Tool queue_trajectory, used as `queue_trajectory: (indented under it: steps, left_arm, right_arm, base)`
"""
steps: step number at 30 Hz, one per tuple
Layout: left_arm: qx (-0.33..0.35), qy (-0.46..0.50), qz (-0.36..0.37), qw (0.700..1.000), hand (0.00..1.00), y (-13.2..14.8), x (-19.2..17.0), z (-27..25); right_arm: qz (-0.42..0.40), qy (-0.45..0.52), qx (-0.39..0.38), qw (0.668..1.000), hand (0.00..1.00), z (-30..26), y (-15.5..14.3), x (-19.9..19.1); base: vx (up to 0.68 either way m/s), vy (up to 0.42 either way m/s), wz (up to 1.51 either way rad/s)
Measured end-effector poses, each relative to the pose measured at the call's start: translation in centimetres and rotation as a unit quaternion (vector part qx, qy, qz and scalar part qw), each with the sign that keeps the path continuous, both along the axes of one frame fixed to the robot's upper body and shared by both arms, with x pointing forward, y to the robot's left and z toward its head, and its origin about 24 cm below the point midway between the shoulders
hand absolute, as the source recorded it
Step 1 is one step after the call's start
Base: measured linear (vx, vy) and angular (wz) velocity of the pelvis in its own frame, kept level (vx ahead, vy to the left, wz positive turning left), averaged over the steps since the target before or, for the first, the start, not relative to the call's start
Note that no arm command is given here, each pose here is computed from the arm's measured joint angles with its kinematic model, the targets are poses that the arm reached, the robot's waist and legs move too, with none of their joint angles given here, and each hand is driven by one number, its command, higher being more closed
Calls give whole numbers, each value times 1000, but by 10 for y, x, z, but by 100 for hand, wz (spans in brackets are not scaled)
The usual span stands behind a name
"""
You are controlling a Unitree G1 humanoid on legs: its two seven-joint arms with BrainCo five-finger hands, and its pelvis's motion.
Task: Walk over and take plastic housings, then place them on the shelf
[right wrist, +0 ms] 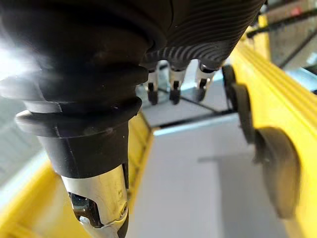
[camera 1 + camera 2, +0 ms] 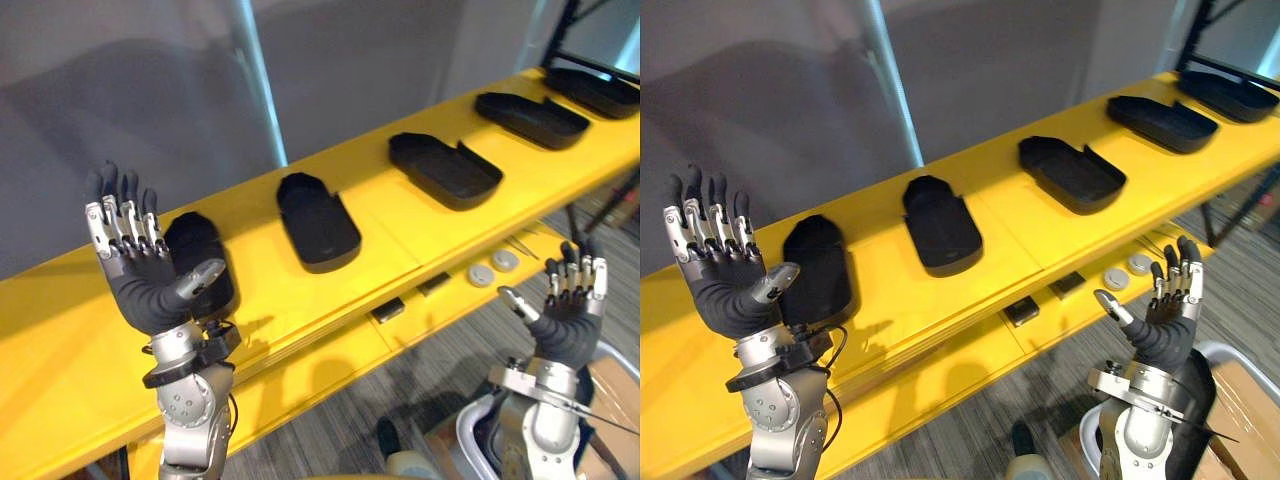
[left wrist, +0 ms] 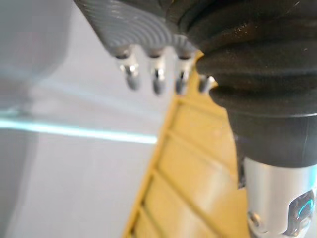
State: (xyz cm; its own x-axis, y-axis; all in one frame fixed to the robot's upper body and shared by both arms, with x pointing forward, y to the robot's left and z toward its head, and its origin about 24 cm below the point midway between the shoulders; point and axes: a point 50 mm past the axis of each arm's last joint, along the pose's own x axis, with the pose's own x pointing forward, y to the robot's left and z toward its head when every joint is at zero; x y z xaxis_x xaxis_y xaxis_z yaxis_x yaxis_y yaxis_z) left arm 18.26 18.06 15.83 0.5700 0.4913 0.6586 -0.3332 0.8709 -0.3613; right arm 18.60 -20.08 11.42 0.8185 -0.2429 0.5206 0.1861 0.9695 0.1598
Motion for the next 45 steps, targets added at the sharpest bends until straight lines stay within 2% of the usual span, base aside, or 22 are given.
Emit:
queue_trajectory:
  steps: [1, 4, 10, 13, 16, 21, 27, 31, 33, 35, 37, 41, 45]
  left_arm:
    - [-7, -1, 21, 1000, 0, 3, -4, 0]
    - [8, -8, 60, 998, 0, 15, -5, 2]
    - [7, -83, 41, 996, 0, 10, -8, 21]
    - [18, -72, 57, 996, 0, 11, -9, 20]
    - [45, -70, 61, 995, 0, 15, -11, 23]
    - [29, -49, 71, 996, 0, 23, -13, 18]
    - [-14, -13, 56, 998, 0, 29, -4, 5]
    - [-117, 3, 54, 992, 0, 14, -1, -8]
    - [-114, 5, 26, 993, 0, 11, 1, -8]
    - [-92, 12, -19, 995, 0, -3, 3, -9]
    - [-80, 18, -34, 996, 0, -6, 3, -10]
    - [-38, 115, -46, 992, 0, -2, 12, -39]
    - [-20, 262, -57, 963, 0, 0, 22, -89]
  right_arm:
    - [27, -17, -16, 999, 0, 8, 0, 5]
    - [34, -5, -18, 999, 0, 4, 2, 7]
    - [-15, 39, 30, 999, 0, -14, 2, -1]
    - [-3, 47, 53, 997, 0, -24, 4, -13]
    - [37, 6, 56, 998, 0, -13, 20, -6]
    - [40, 9, 70, 997, 0, -9, 42, 9]
    - [28, 76, 69, 994, 0, -33, 45, 10]
    - [23, 84, 25, 996, 0, -32, 19, 10]
    - [-4, 94, 21, 995, 0, -36, 8, 2]
    - [-51, 102, 17, 993, 0, -38, -15, -6]
    - [-65, 105, 13, 992, 0, -38, -23, -5]
    - [-66, 172, 33, 982, 0, -61, -25, 3]
    - [-69, 283, 49, 955, 0, -102, -25, 6]
  base:
    - [-202, 148, -201]
    - [-54, 104, -76]
    - [19, 97, -21]
    - [-128, 91, -99]
    - [-170, 9, -43]
    - [-90, -113, -28]
    - [14, -407, -64]
    - [51, -483, -40]
    - [57, -322, 27]
    - [50, -143, 37]
    - [-13, -13, 4]
    - [-84, 78, -8]
    - [-61, 109, 1]
